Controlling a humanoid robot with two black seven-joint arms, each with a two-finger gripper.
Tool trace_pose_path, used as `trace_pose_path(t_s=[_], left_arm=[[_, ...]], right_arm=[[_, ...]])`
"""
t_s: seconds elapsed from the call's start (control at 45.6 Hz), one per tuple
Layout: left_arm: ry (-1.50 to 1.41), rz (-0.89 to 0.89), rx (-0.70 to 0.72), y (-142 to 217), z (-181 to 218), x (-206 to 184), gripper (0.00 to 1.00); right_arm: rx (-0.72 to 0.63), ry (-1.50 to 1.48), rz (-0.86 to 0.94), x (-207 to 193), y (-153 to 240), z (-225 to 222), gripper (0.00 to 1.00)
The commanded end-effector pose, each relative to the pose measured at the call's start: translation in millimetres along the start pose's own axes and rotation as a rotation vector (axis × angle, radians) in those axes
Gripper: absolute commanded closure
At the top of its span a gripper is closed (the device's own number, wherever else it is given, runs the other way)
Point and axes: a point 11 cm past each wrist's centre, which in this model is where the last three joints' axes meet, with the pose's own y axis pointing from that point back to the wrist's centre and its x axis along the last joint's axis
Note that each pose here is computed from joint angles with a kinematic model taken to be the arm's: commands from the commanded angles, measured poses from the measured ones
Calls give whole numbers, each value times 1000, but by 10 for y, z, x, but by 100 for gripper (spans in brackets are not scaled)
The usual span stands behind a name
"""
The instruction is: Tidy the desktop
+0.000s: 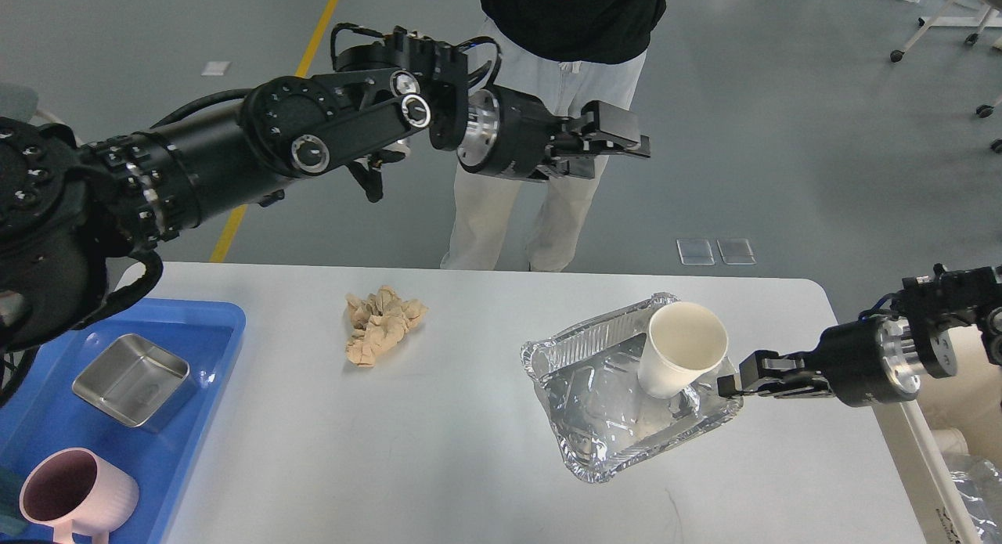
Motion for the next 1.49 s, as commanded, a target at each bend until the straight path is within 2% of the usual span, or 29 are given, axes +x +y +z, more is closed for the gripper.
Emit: trace_pose_path(t_s=[0.0, 0.066, 0.197, 0.438, 0.701, 1.03, 1.271, 1.468], left_arm=[[94, 80, 56, 404, -541, 176, 22], [162, 114, 102, 694, -950, 180, 22], [261, 146, 159, 1185, -1498, 18, 22], [354, 200, 243, 2008, -2025, -470, 23], [363, 269, 329, 2851, -2137, -805, 23], [426, 348, 413, 3937, -1925, -1283, 23], [449, 438, 452, 4668, -1708, -1369, 23], [423, 478, 474, 5037, -1454, -1366, 23]], right_arm=[[1, -1, 1, -1, -3, 0, 100], [2, 0, 0, -2, -8, -3, 100], [0, -3, -1, -7, -10, 7, 100], [2, -8, -7, -26, -36, 19, 100], [4, -10, -11, -36, -49, 19, 100], [6, -10, -16, -47, -67, 17, 100], [12, -7, -23, -55, -104, -3, 100], [15, -7, -27, -62, -120, -10, 100]])
